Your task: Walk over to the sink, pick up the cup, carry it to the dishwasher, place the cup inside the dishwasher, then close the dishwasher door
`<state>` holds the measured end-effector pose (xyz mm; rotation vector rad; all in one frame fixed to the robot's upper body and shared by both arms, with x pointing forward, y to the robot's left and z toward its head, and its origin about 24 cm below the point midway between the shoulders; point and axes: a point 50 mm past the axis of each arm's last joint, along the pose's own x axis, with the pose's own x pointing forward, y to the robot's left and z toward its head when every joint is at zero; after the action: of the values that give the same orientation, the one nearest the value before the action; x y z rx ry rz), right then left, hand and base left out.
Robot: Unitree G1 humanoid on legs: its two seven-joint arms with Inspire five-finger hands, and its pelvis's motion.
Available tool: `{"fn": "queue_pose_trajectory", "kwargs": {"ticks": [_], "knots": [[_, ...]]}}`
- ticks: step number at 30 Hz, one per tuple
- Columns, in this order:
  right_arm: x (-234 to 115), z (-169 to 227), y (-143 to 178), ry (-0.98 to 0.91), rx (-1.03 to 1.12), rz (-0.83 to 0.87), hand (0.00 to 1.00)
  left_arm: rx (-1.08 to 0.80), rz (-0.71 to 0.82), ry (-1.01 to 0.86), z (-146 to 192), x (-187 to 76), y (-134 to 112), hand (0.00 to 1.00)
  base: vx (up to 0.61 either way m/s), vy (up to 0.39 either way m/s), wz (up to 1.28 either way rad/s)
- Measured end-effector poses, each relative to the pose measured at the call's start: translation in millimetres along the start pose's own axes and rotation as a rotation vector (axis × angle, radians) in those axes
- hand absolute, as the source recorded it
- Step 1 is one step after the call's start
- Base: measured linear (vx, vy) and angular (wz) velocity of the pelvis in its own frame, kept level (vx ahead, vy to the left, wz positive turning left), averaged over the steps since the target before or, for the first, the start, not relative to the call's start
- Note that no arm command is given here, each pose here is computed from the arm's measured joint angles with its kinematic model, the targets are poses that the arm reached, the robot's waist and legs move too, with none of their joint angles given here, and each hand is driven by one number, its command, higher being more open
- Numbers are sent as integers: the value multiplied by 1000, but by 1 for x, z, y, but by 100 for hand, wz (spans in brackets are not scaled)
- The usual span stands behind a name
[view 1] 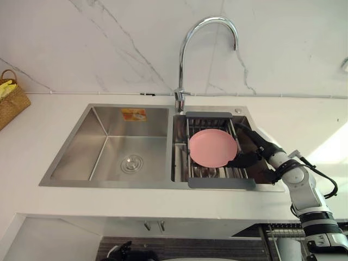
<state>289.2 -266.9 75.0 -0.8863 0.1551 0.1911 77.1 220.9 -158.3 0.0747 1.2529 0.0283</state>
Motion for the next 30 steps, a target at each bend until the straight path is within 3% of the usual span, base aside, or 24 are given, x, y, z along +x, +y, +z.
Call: {"fn": "queue_pose_trajectory", "kwargs": {"ticks": [12, 17, 25, 30], "knots": [[3, 17, 4, -126, -76, 41, 100, 0, 15, -4, 0, 0, 1, 100, 0, 0, 0], [3, 16, 1, -133, 87, 12, 100, 1, 17, -8, 1, 0, 1, 100, 0, 0, 0], [-2, 28, 6, -248, 475, -168, 100, -2, 16, -13, -1, 0, -1, 100, 0, 0, -5], [-9, 27, 14, -281, 466, -91, 100, -1, 17, -14, -2, 0, -1, 100, 0, 1, -2]]}}
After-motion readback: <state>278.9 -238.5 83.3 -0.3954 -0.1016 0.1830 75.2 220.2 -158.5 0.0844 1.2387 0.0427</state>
